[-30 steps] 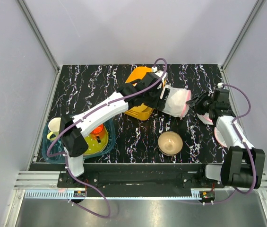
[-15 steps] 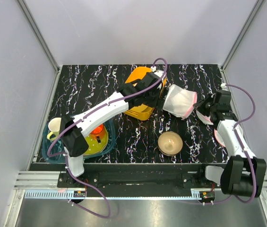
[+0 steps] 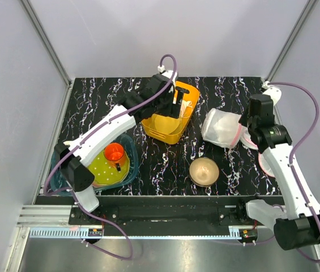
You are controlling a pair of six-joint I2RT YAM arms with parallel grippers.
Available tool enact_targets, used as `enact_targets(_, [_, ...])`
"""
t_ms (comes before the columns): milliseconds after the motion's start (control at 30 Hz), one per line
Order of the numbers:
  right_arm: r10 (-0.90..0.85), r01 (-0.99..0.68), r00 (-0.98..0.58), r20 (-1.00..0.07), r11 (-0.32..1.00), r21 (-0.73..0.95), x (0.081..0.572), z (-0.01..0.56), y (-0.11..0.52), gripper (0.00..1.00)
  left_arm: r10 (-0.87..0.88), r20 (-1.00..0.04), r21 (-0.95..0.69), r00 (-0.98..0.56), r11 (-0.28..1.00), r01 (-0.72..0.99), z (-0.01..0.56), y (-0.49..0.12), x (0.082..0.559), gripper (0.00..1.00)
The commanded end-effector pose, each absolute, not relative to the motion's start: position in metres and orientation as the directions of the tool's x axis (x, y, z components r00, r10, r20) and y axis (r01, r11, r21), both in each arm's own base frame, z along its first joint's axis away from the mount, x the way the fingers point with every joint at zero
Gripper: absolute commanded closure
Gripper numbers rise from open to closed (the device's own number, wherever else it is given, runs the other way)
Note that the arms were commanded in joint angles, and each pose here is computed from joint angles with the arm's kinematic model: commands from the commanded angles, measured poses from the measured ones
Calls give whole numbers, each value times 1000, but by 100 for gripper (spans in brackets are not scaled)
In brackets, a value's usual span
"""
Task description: Unzip the laundry bag and remove the bra
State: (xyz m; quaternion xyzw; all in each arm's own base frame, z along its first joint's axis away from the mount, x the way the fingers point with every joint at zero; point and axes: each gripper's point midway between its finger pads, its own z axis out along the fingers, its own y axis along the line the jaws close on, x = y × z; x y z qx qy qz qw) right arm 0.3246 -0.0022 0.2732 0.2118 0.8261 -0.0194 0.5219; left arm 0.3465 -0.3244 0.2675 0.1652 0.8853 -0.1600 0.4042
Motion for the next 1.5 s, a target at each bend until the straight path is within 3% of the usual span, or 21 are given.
enact_targets(0, [301, 435, -427, -852, 895, 98, 319, 250, -13, 97, 131, -804, -141, -580, 905, 400, 289, -304, 343, 21])
enact_targets(33, [308, 412, -440, -844, 904, 115, 322, 244, -6, 84, 136, -796, -140, -589, 907, 398, 284, -304, 342, 20])
enact_targets(67, [311, 399, -451, -837, 909, 122, 324, 240, -4, 64, 137, -795, -142, -591, 905, 401, 284, -303, 340, 21])
enact_targets(100, [330, 375, -474, -817, 915, 152, 327, 235, -1, 27, 138, -792, -145, -595, 904, 403, 282, -303, 339, 21])
enact_targets(167, [367, 355, -512, -777, 914, 198, 336, 220, 3, 14, 145, -784, -140, -604, 906, 400, 275, -301, 336, 20])
enact_targets(267, [431, 326, -534, -727, 899, 294, 352, 196, 11, 12, 147, -780, -145, -608, 903, 404, 272, -301, 335, 20])
enact_targets(367, [442, 342, -551, -708, 893, 292, 366, 171, 9, 19, 152, -774, -153, -614, 897, 414, 270, -302, 332, 20])
enact_targets(433, [436, 364, -549, -713, 893, 266, 374, 160, 3, 31, 152, -774, -154, -615, 897, 415, 270, -302, 331, 20])
enact_targets(467, [435, 366, -550, -713, 893, 263, 375, 160, 3, 50, 154, -774, -152, -615, 897, 415, 269, -301, 330, 20])
enact_targets(533, [432, 350, -528, -731, 895, 276, 379, 168, 4, 67, 155, -775, -142, -613, 902, 408, 268, -297, 330, 20])
enact_targets(567, [422, 328, -521, -742, 902, 282, 380, 174, 6, 87, 157, -774, -138, -613, 903, 406, 267, -296, 329, 20])
enact_targets(633, [412, 300, -493, -767, 907, 294, 378, 194, 7, 100, 159, -774, -130, -614, 908, 399, 265, -293, 329, 20])
enact_targets(867, [187, 369, -440, -878, 929, 13, 349, 272, -12, 100, 140, -780, -127, -610, 919, 374, 268, -277, 339, 20])
enact_targets(1100, [-77, 560, -488, -870, 737, -379, 328, 322, -46, 100, 98, -782, -142, -616, 934, 329, 265, -254, 343, 20])
enact_targets(1233, [-337, 511, -591, -733, 547, -663, 339, 316, -26, 100, 77, -778, -163, -624, 934, 319, 262, -247, 342, 20])
enact_targets(1300, [-399, 478, -610, -684, 503, -720, 351, 300, -7, 100, 73, -767, -174, -638, 933, 316, 254, -246, 342, 20])
enact_targets(1467, [-452, 372, -609, -652, 563, -738, 365, 244, 37, 100, 71, -751, -181, -657, 934, 307, 244, -242, 338, 20])
